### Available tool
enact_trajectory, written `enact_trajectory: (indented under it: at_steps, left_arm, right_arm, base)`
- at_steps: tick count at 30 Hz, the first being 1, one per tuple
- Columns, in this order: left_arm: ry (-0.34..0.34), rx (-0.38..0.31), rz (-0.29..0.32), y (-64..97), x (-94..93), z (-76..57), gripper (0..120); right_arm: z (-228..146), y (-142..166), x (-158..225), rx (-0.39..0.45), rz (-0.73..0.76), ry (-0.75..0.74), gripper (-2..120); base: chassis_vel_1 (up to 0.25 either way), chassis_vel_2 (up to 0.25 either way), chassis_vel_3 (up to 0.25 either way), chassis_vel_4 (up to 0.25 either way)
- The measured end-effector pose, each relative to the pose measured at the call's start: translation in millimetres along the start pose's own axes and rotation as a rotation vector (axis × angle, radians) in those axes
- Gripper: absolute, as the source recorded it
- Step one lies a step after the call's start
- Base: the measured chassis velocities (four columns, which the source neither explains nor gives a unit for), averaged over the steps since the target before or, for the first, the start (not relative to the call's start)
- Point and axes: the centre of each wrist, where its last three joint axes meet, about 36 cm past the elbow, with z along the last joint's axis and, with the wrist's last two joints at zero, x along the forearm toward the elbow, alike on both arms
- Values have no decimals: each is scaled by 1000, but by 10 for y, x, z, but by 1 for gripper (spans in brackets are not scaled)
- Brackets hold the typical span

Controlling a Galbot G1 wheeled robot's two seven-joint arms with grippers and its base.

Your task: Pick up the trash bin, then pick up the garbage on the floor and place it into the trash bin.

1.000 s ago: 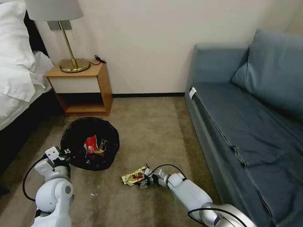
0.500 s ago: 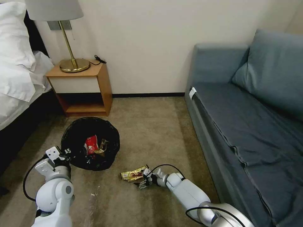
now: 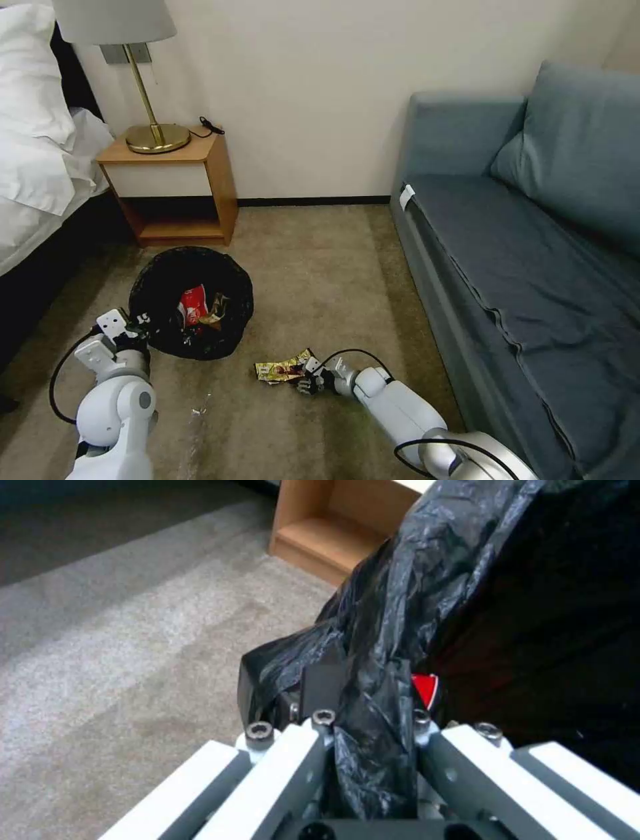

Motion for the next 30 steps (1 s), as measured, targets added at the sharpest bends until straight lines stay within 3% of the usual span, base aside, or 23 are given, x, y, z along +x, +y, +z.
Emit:
enact_trajectory:
  at_steps: [8, 21, 30]
  left_arm:
    - [2, 1, 2, -6, -18, 5, 1]
    - [5, 7, 1, 18, -42, 14, 1]
    - [9, 17, 13, 34, -156, 19, 1]
  right_arm:
    - [3, -10, 10, -5, 12, -7, 0]
    - [-100, -81, 107, -30, 88, -105, 0]
    - [-206, -392, 448, -203, 338, -308, 0]
  base:
    - [0, 0, 0, 0]
    - [0, 0, 0, 0]
    - [0, 0, 0, 0]
